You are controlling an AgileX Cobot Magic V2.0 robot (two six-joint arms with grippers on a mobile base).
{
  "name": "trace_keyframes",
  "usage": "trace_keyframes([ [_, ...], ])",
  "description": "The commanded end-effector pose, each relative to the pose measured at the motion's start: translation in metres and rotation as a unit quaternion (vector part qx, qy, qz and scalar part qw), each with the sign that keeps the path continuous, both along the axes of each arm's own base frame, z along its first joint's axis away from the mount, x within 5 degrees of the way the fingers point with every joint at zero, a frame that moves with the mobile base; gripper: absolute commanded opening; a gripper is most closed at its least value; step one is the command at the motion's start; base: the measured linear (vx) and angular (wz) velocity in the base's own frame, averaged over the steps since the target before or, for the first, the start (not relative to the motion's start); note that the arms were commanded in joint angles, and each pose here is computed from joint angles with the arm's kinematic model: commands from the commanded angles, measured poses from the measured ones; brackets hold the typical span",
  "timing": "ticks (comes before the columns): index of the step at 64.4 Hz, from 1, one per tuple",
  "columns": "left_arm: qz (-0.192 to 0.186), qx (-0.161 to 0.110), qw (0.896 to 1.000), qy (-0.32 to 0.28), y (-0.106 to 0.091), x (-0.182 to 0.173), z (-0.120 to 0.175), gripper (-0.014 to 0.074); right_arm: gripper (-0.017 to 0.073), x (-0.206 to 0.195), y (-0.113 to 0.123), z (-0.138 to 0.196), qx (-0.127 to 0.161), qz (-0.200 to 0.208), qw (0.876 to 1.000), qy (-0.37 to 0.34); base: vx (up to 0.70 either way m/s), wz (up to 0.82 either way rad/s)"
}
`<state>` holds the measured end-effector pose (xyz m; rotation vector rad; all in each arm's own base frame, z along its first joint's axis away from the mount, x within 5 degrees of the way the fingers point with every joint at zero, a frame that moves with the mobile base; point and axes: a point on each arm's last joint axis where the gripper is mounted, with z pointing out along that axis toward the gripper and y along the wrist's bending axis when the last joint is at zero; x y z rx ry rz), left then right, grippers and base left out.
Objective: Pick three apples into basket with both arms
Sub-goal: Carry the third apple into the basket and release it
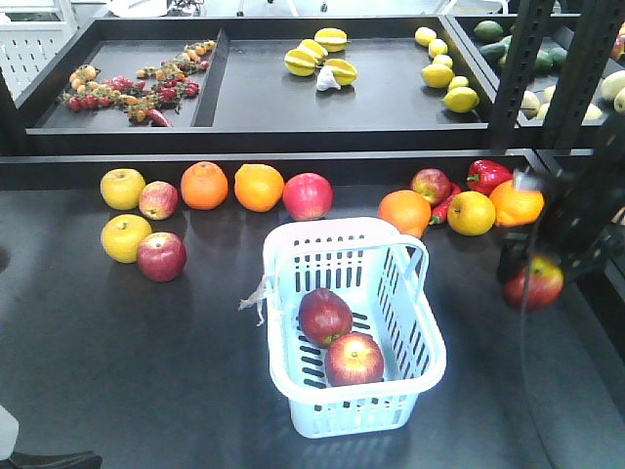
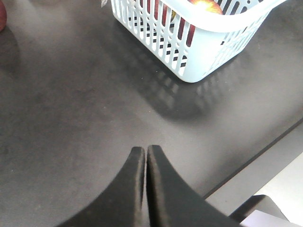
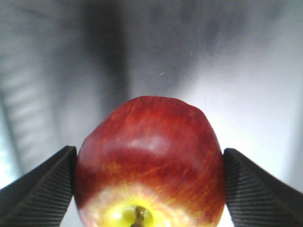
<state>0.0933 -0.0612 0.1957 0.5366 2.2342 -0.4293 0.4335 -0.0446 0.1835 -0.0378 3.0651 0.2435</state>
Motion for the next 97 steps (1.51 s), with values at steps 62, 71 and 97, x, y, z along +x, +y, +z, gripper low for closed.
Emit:
trace_keyframes([
  [62,0.015,-0.023,0.999,-0.032,-0.002,0.006,0.012,-0.0007,-0.0002,-0.088,0.205,0.076,0.142,0.201,0.960,-0.132,0.00,0.00],
  [71,0.015,-0.023,0.999,-0.032,-0.002,0.006,0.012,-0.0007,0.0013,-0.080,0.211,0.057,0.138,0.198,0.962,-0.125,0.00,0.00],
  [97,0.015,-0.023,0.999,-0.032,-0.002,0.006,0.012,-0.0007,0.0429,-0.064,0.213,0.035,0.127,0.179,0.964,-0.151,0.00,0.00],
])
